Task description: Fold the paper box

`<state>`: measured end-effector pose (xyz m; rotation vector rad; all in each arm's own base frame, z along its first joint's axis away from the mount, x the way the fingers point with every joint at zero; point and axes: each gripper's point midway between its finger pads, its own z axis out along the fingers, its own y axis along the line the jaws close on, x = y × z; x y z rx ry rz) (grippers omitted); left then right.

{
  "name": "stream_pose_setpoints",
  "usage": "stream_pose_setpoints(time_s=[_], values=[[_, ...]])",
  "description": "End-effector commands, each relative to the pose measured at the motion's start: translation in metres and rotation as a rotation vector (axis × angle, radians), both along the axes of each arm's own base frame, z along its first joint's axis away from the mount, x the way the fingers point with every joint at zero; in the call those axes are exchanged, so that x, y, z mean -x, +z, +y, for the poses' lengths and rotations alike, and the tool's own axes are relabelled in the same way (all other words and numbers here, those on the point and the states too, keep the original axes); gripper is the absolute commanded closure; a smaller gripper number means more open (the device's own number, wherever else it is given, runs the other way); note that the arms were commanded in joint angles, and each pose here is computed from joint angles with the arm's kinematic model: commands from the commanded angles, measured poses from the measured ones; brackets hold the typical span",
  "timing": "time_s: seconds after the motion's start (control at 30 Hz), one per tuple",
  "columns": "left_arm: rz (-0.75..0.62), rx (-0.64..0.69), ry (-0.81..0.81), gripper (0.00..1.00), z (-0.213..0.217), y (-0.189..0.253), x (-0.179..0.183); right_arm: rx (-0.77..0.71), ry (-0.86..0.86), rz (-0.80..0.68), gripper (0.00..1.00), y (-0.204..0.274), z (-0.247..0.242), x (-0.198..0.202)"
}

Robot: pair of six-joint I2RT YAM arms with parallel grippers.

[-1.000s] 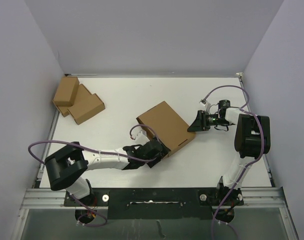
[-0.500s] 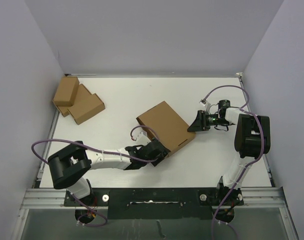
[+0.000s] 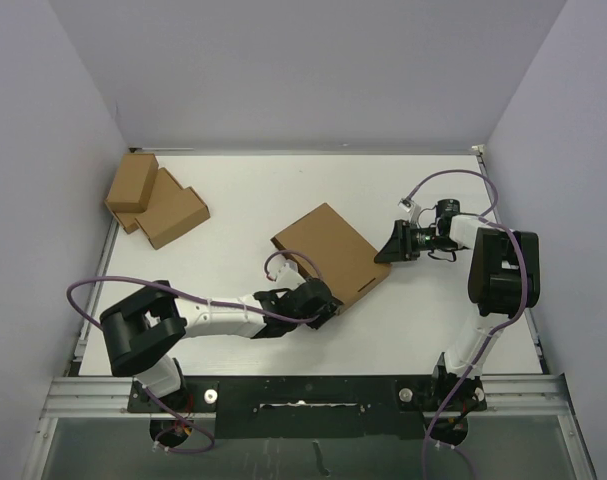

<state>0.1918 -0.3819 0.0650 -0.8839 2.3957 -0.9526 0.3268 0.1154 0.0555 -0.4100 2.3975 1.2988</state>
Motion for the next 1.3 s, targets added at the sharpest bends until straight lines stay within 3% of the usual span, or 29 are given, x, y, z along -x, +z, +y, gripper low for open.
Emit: stream_pose_setpoints(time_s=[0.0, 0.13, 0.27, 0.37, 0.53, 0.63, 0.77, 0.97, 1.07, 1.13, 1.27], values=[[-0.001, 0.026, -0.002, 0.79, -0.015, 0.003, -0.004, 0.079, 0.014, -0.003, 0.57, -0.016, -0.005, 0.000], [-0.003, 0.035, -0.009, 0.89, -0.017, 0.004, -0.004, 0.078, 0.014, -0.002, 0.57, -0.016, -0.005, 0.000], [-0.022, 0.047, -0.029, 0.88, -0.020, 0.007, -0.003, 0.078, 0.014, -0.005, 0.57, -0.015, -0.005, -0.001], [-0.076, 0.051, -0.068, 0.73, -0.019, 0.015, -0.004, 0.079, 0.014, -0.006, 0.57, -0.015, -0.005, -0.002], [-0.256, 0.049, -0.166, 0.39, -0.002, 0.034, -0.002, 0.070, 0.012, -0.013, 0.55, -0.012, -0.008, -0.003], [-0.410, 0.054, -0.250, 0.28, 0.012, 0.055, 0.000, 0.051, 0.019, -0.023, 0.51, -0.007, -0.006, -0.003], [-0.585, 0.010, -0.351, 0.26, 0.044, 0.080, -0.002, 0.021, 0.029, -0.061, 0.45, 0.006, -0.005, -0.005], [-0.711, -0.212, -0.466, 0.36, 0.118, 0.087, -0.027, 0.006, 0.049, -0.151, 0.37, 0.029, -0.004, -0.008], [-0.894, -0.271, -0.610, 0.50, 0.126, 0.090, -0.020, 0.019, 0.072, -0.210, 0.37, 0.038, -0.006, -0.008], [-1.013, -0.256, -0.680, 0.65, 0.124, 0.094, -0.009, 0.042, 0.089, -0.263, 0.37, 0.045, -0.009, -0.009], [-1.130, -0.213, -0.800, 0.83, 0.116, 0.087, 0.012, 0.083, 0.110, -0.333, 0.38, 0.053, -0.012, -0.008]])
